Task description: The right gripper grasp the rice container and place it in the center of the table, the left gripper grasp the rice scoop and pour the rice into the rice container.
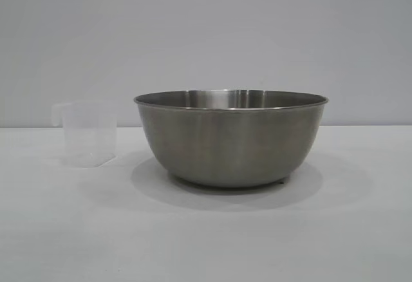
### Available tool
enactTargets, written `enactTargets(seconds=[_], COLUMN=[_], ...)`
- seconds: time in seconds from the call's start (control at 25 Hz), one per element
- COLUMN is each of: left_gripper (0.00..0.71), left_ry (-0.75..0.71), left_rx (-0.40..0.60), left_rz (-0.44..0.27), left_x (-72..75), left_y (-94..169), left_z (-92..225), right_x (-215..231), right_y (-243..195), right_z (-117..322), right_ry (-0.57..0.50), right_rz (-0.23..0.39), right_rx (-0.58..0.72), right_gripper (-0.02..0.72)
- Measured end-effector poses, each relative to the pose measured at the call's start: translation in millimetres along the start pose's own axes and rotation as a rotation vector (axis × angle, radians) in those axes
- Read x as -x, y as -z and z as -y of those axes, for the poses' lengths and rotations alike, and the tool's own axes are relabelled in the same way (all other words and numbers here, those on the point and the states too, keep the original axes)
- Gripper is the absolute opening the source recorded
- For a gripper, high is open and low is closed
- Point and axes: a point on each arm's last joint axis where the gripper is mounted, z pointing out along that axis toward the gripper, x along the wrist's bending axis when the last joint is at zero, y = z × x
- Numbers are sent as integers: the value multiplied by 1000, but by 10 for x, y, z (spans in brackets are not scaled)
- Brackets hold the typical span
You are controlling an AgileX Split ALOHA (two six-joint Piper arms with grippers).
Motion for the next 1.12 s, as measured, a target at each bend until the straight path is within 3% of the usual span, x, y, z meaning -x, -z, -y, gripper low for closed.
enactTargets(seconds=[0.2, 0.36, 0.72, 1.12], left_gripper=[370, 370, 370, 370], left_ry=[59, 77, 77, 76], left_rx=[19, 31, 32, 32], left_rz=[-96, -133, -133, -134], left_x=[8, 11, 11, 10], left_y=[21, 32, 34, 34], left_z=[14, 20, 22, 22], right_x=[2, 4, 4, -1], right_y=[0, -4, -4, -4], right_z=[0, 3, 3, 3], right_ry=[12, 22, 23, -6], right_rz=[-20, -37, -38, 10], right_rx=[0, -2, -2, -1], right_gripper=[505, 505, 505, 505])
